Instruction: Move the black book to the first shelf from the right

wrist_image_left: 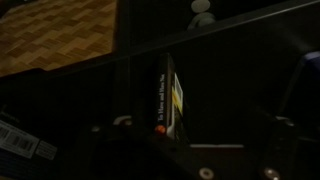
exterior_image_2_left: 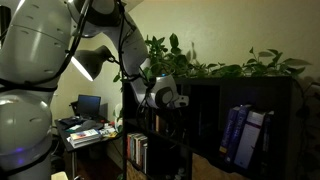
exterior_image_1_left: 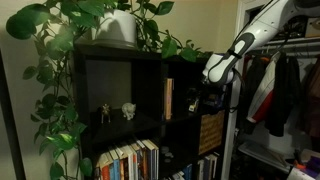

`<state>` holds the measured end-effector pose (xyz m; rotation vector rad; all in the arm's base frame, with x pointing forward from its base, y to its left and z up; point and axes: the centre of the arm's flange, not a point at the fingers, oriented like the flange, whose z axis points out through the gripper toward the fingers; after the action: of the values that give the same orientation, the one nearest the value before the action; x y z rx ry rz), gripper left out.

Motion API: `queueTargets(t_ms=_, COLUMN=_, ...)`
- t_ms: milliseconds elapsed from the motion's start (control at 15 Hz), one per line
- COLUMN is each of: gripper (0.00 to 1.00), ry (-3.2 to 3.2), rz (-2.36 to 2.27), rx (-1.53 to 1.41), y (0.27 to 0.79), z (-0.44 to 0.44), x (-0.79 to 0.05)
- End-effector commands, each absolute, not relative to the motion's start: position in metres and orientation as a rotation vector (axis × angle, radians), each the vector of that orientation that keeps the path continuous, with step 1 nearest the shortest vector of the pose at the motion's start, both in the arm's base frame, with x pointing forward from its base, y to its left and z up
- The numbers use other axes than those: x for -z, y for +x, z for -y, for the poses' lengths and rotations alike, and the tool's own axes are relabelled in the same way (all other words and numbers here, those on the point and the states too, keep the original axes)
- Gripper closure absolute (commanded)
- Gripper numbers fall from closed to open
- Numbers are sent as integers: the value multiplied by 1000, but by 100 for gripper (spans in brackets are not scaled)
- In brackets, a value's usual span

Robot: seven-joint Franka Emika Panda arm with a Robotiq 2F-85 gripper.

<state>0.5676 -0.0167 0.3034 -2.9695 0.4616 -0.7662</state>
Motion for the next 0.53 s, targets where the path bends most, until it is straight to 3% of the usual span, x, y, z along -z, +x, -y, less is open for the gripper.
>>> queueTargets(t_ms=0, gripper=0, ry=-2972, rz=-498, rx=846, y=576, z=17, x=-297)
queueTargets(t_ms=467, gripper=0, ry=-2962, rz=-509, rx=864, y=580, z=10, x=-296)
